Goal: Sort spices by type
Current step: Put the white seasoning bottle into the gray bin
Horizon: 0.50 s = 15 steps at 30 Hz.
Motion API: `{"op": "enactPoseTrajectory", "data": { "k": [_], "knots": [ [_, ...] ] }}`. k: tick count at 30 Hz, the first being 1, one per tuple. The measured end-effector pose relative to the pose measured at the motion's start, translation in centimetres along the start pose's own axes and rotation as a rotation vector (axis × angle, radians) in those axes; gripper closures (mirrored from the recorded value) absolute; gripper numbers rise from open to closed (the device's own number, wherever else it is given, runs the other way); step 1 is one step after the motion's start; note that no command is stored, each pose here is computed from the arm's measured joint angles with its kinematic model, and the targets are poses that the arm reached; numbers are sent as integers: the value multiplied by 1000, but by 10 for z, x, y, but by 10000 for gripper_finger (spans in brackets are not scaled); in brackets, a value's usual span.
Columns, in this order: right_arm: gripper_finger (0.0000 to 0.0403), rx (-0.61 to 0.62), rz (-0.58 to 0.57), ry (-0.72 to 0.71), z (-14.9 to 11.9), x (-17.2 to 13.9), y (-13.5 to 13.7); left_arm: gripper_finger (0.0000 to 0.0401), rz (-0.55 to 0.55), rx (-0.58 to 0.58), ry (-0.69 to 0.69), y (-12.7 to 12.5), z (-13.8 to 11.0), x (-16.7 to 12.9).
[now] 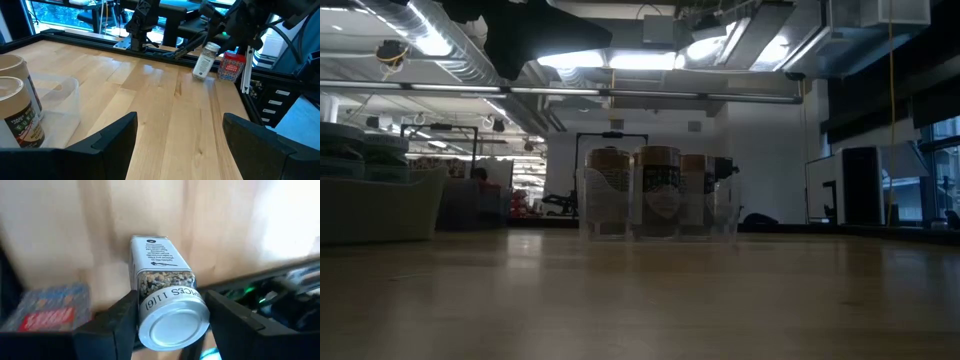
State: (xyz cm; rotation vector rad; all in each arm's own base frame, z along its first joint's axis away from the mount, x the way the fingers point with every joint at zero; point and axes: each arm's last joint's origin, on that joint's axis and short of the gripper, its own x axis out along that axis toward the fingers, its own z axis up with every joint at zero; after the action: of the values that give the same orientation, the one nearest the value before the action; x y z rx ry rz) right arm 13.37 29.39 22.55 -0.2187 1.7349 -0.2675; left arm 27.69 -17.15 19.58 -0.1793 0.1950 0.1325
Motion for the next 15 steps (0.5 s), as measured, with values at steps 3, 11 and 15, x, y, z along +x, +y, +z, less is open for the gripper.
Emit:
{"op": "enactPoseTrajectory", "data": {
  "k": [3,11,15],
  "knots": [
    [194,2,-9,-30,11,-3,-5,125,0,0,0,0,0,0],
    [194,18,-17,-98,56,-4,-27,125,0,-1,0,0,0,0],
    [193,6,9,-155,84,-4,-40,125,0,-1,0,0,0,0]
  ]
}}
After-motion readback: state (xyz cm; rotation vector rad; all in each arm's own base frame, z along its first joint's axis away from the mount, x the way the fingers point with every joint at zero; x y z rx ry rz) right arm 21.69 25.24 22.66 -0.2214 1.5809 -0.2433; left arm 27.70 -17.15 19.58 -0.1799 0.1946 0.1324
